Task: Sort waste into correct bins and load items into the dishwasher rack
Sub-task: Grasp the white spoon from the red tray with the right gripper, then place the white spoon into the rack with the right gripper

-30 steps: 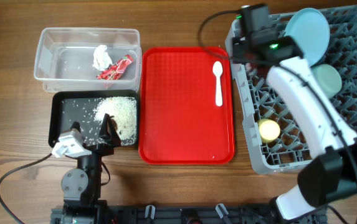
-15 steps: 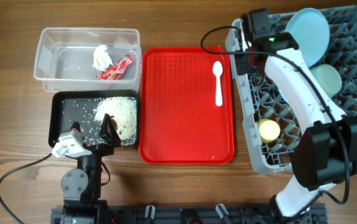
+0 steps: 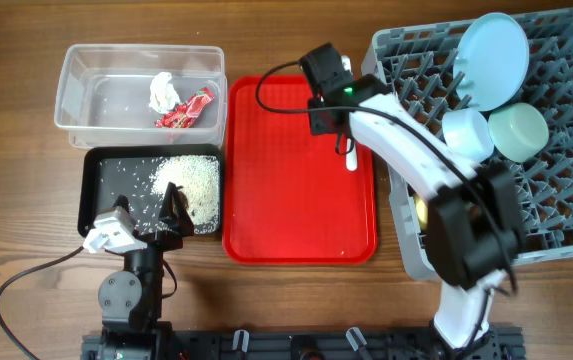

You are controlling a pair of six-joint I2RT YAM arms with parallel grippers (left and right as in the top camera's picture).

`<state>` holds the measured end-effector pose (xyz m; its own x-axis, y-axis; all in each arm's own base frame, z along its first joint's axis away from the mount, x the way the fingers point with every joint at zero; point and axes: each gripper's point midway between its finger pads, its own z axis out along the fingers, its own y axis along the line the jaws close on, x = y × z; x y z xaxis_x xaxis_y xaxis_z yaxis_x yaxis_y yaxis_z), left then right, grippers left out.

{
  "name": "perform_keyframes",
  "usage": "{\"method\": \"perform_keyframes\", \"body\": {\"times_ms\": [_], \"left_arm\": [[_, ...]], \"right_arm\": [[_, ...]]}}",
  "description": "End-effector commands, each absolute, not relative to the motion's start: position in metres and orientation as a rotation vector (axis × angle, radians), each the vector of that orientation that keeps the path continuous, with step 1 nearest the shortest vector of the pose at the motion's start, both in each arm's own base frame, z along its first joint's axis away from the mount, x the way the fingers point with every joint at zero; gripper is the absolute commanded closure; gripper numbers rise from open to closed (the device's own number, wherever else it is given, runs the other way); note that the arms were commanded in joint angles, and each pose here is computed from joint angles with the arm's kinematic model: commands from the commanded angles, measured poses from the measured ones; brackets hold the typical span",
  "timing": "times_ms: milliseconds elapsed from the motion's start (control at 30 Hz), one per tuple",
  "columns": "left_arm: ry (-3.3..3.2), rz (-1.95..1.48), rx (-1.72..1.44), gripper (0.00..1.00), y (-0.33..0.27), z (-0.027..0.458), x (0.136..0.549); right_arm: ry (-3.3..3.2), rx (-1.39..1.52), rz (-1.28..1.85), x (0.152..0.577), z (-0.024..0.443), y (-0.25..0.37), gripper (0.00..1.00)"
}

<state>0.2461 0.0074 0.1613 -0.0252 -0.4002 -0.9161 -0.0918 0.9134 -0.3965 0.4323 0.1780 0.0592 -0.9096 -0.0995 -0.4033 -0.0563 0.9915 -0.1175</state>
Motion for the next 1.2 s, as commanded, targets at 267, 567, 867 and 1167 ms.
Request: {"method": "perform_keyframes", "body": {"times_ms": [267, 567, 867, 1167], "left_arm": [[1.582, -0.241, -0.404, 0.0, 0.011, 0.161, 0.246], [1.582, -0.241, -0.404, 0.0, 0.011, 0.161, 0.246], [1.582, -0.241, -0.404, 0.0, 0.011, 0.161, 0.246], [1.582, -0.241, -0.404, 0.0, 0.011, 0.161, 0.246]], "right_arm": [[2.884, -0.014, -0.203, 0.422, -0.02, 0.159, 0.81], [2.828, -0.1, 0.049, 0.418, 0.05, 0.184, 0.96], [2.449, -0.137, -0.212, 0.436, 0.203, 0.106, 0.96], [2.679, -0.334, -0.141, 0.441, 0.13, 0.066, 0.92]]}}
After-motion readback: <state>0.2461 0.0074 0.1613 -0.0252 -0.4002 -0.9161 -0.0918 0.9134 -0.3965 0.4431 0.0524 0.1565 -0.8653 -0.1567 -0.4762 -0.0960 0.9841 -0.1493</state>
